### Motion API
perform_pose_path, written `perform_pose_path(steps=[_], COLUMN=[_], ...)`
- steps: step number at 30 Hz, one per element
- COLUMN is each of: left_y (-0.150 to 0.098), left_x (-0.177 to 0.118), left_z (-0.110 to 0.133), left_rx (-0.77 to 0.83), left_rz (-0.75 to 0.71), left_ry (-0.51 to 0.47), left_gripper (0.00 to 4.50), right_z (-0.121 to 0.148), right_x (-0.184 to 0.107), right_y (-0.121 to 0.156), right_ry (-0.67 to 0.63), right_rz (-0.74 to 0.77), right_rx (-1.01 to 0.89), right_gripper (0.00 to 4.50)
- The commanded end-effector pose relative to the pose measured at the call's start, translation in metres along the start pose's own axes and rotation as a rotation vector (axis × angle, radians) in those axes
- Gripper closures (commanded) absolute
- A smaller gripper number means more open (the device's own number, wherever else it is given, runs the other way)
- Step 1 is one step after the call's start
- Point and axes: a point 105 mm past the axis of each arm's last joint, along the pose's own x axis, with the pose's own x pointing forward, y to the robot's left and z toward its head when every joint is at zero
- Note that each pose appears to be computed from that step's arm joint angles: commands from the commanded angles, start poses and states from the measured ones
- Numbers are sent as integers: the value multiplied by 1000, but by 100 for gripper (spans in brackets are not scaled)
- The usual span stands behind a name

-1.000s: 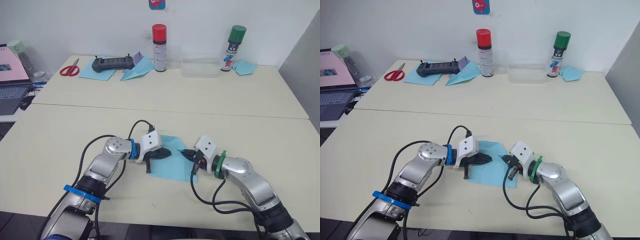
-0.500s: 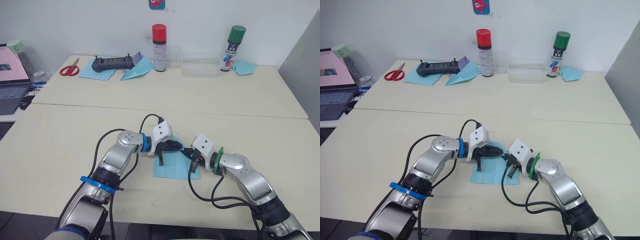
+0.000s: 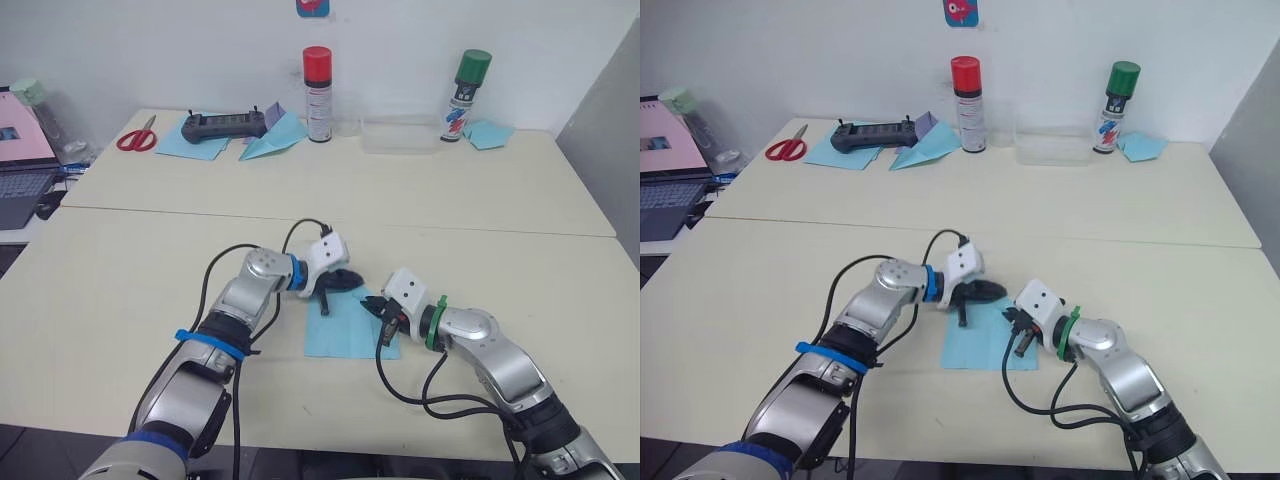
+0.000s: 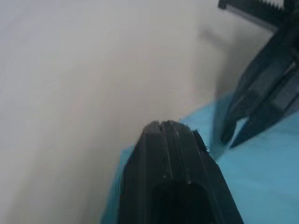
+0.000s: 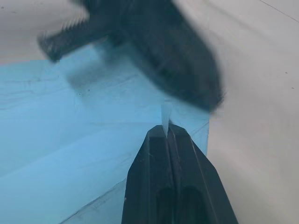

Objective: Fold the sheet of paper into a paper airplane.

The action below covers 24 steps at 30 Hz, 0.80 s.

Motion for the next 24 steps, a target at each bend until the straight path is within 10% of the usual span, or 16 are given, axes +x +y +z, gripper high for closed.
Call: perform_pose_path(steps=[1, 3, 10, 24], left_y=[-5, -5, -10, -20], left_x=[5, 6, 7, 12], left_z=[-2, -9, -21, -30], left_rx=[26, 42, 82, 162], left_rz=[-26, -28, -48, -91], left_ry=[29, 61, 105, 119], left_gripper=[450, 450, 450, 450], right_z=[-9, -4, -2, 46], right_x=[-2, -2, -7, -30], right_y=[0, 10, 37, 5], right_ry=[46, 31, 45, -212], right_rz=[-14, 39, 193, 111], right_rx=[40, 94, 323, 453], right_gripper=[445, 445, 213, 249])
